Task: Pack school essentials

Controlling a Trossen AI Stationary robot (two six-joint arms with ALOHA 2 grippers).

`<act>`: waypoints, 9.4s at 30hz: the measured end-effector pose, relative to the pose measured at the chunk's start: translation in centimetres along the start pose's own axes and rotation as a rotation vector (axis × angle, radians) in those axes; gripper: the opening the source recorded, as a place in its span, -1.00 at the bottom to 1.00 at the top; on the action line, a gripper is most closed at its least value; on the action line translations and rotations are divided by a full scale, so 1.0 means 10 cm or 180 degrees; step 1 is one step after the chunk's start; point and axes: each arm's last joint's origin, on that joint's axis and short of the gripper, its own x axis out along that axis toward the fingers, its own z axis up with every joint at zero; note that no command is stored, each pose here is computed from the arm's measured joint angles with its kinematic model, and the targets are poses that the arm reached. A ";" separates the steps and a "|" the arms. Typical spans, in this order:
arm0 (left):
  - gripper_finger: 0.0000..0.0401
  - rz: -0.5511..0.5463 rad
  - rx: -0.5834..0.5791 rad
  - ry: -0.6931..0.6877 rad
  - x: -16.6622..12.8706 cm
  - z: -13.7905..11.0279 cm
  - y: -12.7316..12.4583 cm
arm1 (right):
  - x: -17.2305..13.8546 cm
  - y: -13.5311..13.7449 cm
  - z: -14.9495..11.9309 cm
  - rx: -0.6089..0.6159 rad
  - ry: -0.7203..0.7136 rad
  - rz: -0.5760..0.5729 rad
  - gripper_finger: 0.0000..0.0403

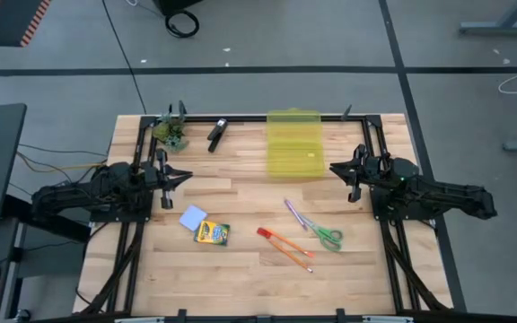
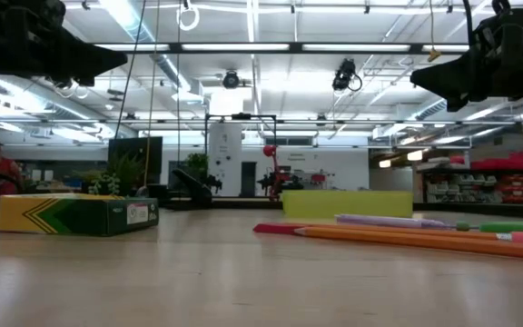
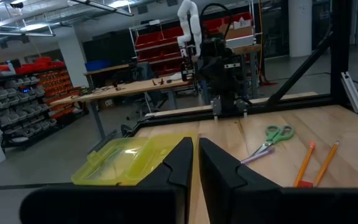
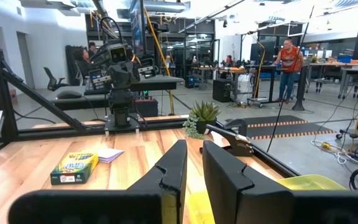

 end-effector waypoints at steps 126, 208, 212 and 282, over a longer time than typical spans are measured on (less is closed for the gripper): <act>-0.84 0.0672 -0.0965 0.0602 0.01 -0.26 0.01 | 0.88 0.74 0.10 0.1290 0.1785 0.0155 -0.49; -0.82 0.0671 -0.0966 0.0600 0.01 -0.25 0.01 | 1.49 1.75 0.10 0.0885 0.2805 0.0053 -0.24; -0.85 0.0670 -0.0964 0.0609 0.01 -0.26 0.01 | 1.48 1.82 -0.02 0.0807 0.2894 0.0066 -0.24; -0.82 0.0672 -0.0965 0.0606 0.01 -0.26 0.01 | 1.66 2.16 -0.91 0.0173 0.3214 -0.0407 -0.47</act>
